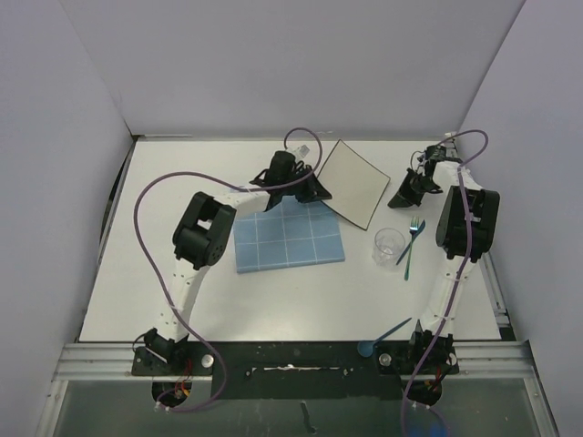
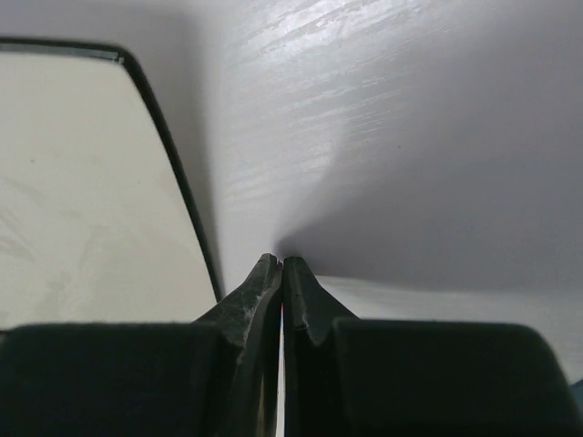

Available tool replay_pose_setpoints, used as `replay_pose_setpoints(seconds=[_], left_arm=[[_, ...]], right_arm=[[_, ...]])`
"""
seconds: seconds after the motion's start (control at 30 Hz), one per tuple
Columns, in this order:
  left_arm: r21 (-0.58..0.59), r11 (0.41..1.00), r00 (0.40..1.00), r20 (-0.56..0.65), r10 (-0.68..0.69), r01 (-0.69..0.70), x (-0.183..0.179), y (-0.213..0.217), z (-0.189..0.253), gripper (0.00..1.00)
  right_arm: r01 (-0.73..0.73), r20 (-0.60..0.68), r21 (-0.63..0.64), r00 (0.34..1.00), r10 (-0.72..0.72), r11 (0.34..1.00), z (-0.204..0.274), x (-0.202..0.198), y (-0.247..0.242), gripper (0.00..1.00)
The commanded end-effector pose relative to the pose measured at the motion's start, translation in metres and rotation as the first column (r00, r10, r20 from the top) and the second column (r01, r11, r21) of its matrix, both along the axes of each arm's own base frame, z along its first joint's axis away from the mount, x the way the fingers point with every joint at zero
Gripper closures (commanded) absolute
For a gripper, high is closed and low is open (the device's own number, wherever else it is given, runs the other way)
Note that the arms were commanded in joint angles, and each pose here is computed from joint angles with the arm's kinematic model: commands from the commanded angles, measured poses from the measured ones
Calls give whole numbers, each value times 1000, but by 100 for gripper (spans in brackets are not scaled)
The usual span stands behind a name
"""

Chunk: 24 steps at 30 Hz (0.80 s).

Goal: Set the dinner table for one person
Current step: Pick up the plate from the corner of the board.

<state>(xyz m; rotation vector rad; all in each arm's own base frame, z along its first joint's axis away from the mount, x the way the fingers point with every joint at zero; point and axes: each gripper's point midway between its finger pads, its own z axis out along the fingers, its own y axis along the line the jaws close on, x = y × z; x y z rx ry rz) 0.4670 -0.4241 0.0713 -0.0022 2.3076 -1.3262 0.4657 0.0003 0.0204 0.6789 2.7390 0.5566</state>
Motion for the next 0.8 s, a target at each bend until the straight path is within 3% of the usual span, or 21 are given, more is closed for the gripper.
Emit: replay_pose_setpoints(seconds=[0.0, 0.47, 0.77], left_arm=[[-45, 998, 965, 257, 55, -45, 13, 24, 79, 100], [-152, 973, 933, 290, 213, -175, -5, 95, 116, 100], [-191, 953, 912, 296, 285, -236, -38, 118, 130, 100]], right_arm=[[-8, 60, -36, 998, 10, 999, 21, 1, -7, 100], [-8, 58, -50, 998, 11, 999, 23, -4, -7, 100], [-21, 59, -65, 998, 25, 998, 27, -5, 3, 100]])
